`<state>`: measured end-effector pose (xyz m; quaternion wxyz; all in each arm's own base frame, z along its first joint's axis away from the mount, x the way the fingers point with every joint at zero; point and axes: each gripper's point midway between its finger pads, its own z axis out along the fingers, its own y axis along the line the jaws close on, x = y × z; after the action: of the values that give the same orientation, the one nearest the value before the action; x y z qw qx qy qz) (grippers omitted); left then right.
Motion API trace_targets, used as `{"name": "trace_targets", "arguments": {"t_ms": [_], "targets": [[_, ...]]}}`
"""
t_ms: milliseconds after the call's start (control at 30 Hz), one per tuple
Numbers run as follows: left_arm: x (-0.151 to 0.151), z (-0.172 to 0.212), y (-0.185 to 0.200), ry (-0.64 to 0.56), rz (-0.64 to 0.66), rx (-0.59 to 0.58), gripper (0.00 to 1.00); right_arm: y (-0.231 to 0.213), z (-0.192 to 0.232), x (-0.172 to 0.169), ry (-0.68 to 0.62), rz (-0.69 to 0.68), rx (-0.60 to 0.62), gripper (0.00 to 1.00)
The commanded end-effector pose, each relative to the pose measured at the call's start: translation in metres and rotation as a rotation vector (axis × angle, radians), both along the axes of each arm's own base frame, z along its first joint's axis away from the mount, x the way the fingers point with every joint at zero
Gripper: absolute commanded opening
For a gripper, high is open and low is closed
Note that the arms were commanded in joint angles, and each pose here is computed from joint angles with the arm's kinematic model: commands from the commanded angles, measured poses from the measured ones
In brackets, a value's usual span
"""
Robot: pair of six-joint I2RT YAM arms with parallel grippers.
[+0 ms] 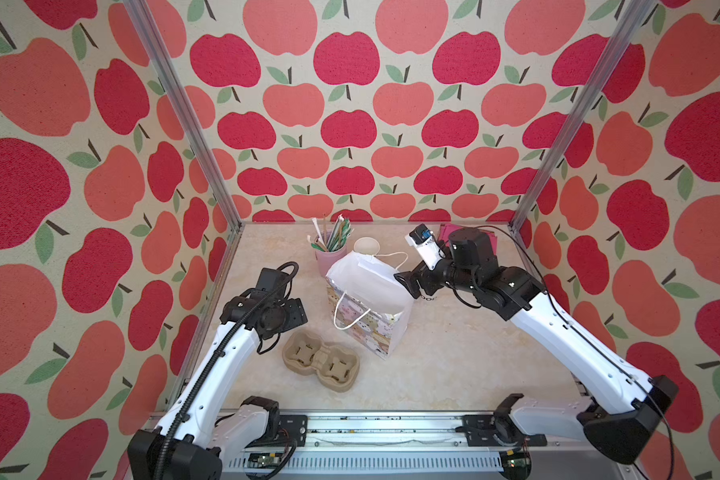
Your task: Pack the takeout coffee
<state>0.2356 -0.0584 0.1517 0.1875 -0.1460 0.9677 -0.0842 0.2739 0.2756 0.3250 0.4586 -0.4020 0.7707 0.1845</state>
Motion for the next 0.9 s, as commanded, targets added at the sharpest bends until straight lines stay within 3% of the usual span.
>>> {"name": "trace_targets", "arguments": {"t_ms": [0,267,667,867], "targets": [[-0.005,-0.019,-0.014,0.075,-0.086,-0.046,0.79,-0.012,-0.006,-0.003,-0.001,-0.011,-0.047,0.99],[-0.014,-0.042,-0.002,0.148,-0.036,0.010,0.77,-0.016,-0.004,-0.006,-0.006,-0.022,-0.041,0.99],[-0.032,-0.059,0.015,0.231,0.036,0.086,0.55,-0.018,-0.003,-0.007,-0.005,-0.028,-0.038,0.99],[-0.032,-0.065,0.023,0.255,0.043,0.134,0.52,-0.019,-0.003,-0.008,0.002,-0.029,-0.034,0.99]]}}
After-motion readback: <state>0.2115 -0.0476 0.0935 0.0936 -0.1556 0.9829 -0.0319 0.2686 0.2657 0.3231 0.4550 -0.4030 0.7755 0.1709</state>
